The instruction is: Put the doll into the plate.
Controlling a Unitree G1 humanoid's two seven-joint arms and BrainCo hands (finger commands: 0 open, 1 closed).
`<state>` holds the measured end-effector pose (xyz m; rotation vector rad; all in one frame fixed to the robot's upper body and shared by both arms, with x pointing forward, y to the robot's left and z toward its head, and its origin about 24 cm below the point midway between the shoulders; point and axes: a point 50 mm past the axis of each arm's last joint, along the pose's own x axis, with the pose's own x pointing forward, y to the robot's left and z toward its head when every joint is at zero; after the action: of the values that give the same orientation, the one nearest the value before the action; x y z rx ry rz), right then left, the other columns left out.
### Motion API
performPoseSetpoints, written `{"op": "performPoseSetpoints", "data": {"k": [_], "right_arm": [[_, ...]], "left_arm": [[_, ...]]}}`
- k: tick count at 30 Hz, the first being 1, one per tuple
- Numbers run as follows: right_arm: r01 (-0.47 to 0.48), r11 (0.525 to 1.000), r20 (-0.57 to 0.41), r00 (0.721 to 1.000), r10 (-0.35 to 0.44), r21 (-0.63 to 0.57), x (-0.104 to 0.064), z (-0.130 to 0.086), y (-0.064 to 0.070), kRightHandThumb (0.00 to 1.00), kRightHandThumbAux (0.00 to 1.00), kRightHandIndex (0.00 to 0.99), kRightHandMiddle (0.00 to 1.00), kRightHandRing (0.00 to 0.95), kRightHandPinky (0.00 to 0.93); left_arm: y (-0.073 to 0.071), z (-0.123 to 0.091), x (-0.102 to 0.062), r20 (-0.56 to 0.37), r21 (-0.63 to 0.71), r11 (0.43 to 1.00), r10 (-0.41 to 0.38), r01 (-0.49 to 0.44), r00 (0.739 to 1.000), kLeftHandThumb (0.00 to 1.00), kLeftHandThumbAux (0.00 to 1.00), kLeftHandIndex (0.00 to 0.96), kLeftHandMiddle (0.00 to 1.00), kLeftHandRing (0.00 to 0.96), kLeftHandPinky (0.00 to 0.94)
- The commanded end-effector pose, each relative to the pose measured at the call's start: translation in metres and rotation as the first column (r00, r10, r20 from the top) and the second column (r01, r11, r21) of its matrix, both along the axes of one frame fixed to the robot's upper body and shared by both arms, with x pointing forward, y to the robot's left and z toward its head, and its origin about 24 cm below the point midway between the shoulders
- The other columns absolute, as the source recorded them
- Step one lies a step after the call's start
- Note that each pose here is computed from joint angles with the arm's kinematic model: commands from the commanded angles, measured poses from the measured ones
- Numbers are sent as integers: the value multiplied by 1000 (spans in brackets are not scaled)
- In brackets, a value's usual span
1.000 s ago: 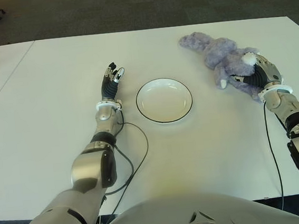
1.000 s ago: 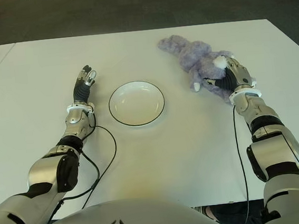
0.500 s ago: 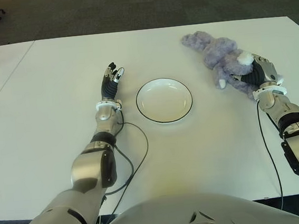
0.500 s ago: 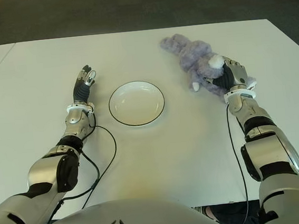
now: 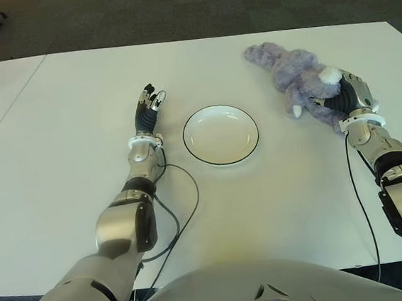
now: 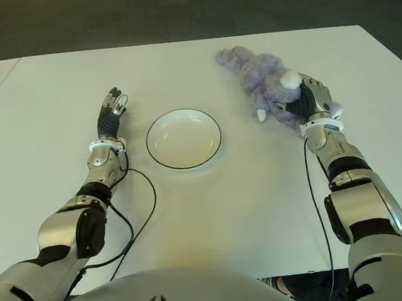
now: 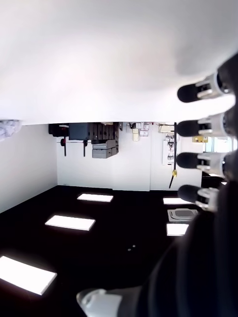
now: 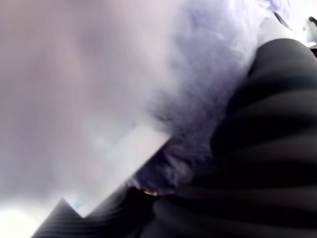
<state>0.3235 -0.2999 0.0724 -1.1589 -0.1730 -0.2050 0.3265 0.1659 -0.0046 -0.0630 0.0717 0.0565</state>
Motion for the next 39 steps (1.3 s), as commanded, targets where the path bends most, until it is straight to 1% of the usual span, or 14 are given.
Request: {"op": "performPoseSetpoints", "data": {"k": [1, 6, 12, 14, 16, 20, 22, 23, 24, 26, 29, 34, 37, 39], "right_arm": [[-180, 984, 153, 972, 178, -1, 0, 19, 29, 708, 713, 440, 862, 865, 855], [-257, 966, 253, 933, 257, -33, -4, 35, 46, 708, 713, 441, 863, 867, 856], [-319, 946, 384, 868, 313, -49, -11, 66, 62, 707, 713, 440, 870, 873, 864], [-330, 943, 411, 854, 319, -45, -13, 73, 64, 706, 714, 440, 871, 875, 867], [-333, 942, 421, 849, 319, -43, -15, 76, 65, 706, 714, 440, 871, 876, 869], [-350, 935, 470, 818, 331, -49, -20, 88, 66, 704, 714, 439, 871, 879, 867], [-351, 935, 476, 814, 332, -50, -21, 90, 66, 704, 714, 439, 871, 879, 866], [-358, 932, 496, 800, 338, -57, -23, 94, 68, 704, 714, 439, 871, 879, 866], [-368, 927, 527, 776, 348, -69, -26, 101, 71, 704, 714, 439, 872, 878, 869], [-381, 920, 569, 739, 360, -88, -30, 110, 75, 703, 714, 439, 874, 880, 871], [-386, 917, 589, 720, 366, -98, -33, 115, 78, 703, 715, 439, 875, 881, 872], [-426, 897, 652, 648, 394, -119, -44, 127, 91, 703, 714, 439, 871, 879, 870], [-439, 890, 671, 624, 400, -122, -50, 129, 96, 703, 714, 439, 863, 874, 864], [-461, 880, 690, 600, 405, -115, -54, 129, 100, 703, 714, 439, 858, 870, 862]], "left_arm": [[5, -91, -83, -422, -91, 993, 32, -77, 906, 0, 470, 20, 72, 53, 28], [5, -91, -82, -422, -94, 992, 32, -79, 906, 0, 472, 23, 73, 54, 24], [3, -91, -82, -421, -90, 993, 34, -79, 906, 0, 472, 31, 77, 57, 30], [3, -91, -81, -421, -90, 993, 34, -79, 906, 0, 472, 34, 79, 58, 31], [2, -91, -81, -421, -89, 993, 34, -79, 906, 0, 472, 35, 80, 60, 34], [1, -90, -81, -419, -83, 994, 32, -73, 907, 0, 469, 37, 82, 62, 41], [1, -90, -81, -419, -82, 994, 31, -72, 907, 0, 469, 37, 82, 62, 42], [1, -90, -81, -419, -83, 994, 31, -72, 907, 0, 469, 37, 82, 62, 42], [0, -90, -81, -419, -84, 994, 29, -71, 907, 0, 467, 39, 81, 62, 42], [0, -90, -81, -419, -85, 994, 28, -70, 907, 0, 465, 41, 82, 63, 44], [0, -90, -81, -420, -87, 994, 26, -69, 907, 0, 465, 40, 81, 64, 40], [-1, -90, -81, -419, -82, 994, 27, -67, 908, 0, 461, 34, 79, 59, 20], [-1, -90, -81, -420, -74, 995, 28, -65, 907, 0, 461, 35, 82, 60, 34], [-2, -90, -80, -422, -72, 995, 29, -66, 906, 0, 461, 37, 85, 63, 37]]}}
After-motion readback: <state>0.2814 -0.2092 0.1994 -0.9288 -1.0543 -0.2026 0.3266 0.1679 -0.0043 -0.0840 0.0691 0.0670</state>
